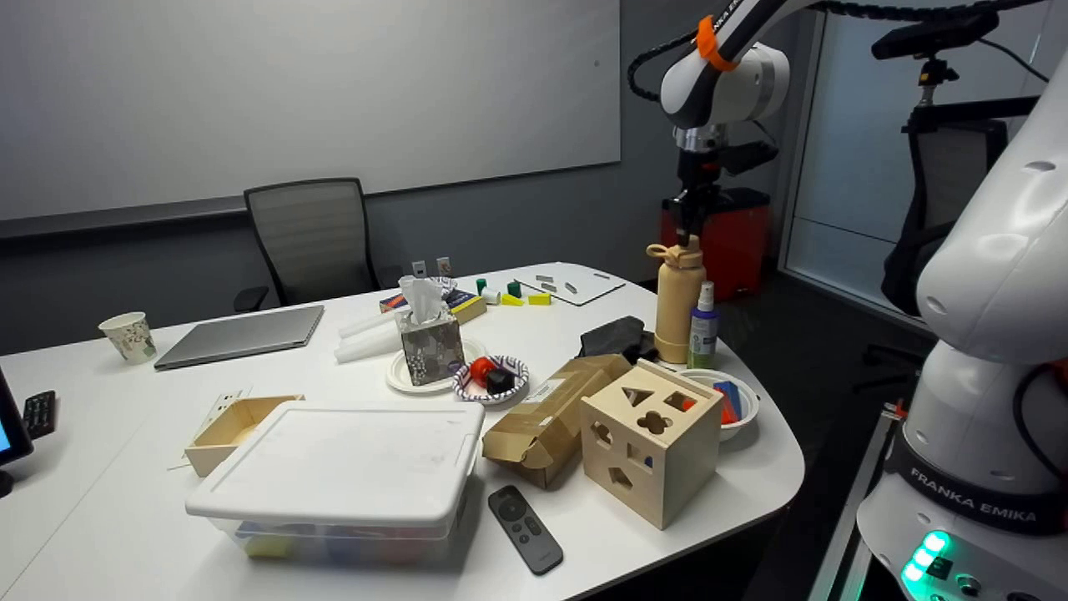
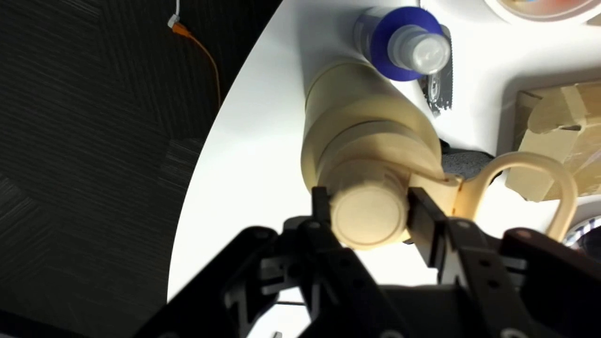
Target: Twist the bottle to the left
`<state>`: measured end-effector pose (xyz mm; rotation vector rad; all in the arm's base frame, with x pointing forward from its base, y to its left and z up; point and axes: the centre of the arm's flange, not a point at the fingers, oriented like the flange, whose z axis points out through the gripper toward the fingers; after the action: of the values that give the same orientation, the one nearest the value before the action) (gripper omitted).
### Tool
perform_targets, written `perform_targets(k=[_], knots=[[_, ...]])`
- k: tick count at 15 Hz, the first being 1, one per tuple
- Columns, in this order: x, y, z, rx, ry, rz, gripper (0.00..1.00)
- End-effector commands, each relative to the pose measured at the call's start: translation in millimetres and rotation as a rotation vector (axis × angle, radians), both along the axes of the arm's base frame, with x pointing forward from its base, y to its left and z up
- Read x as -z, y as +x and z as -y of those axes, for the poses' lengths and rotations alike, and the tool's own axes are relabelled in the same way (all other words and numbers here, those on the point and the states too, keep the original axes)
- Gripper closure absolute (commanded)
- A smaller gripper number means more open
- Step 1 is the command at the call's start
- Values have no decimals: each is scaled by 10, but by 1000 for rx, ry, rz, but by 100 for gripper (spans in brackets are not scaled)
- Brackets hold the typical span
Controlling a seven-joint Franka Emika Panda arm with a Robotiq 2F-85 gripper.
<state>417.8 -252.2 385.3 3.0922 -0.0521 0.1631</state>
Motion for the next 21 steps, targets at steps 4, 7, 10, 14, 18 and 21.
perform_targets(k=[4, 7, 10, 14, 18, 21], knots=[[227, 25, 86, -114, 9, -62, 81], [251, 22, 81, -151, 7, -68, 81], [278, 33, 81, -192, 17, -72, 81], [296, 54, 91, -253, 30, -72, 81], [313, 68, 120, -323, 49, -81, 81], [329, 75, 146, -368, 64, -86, 81]])
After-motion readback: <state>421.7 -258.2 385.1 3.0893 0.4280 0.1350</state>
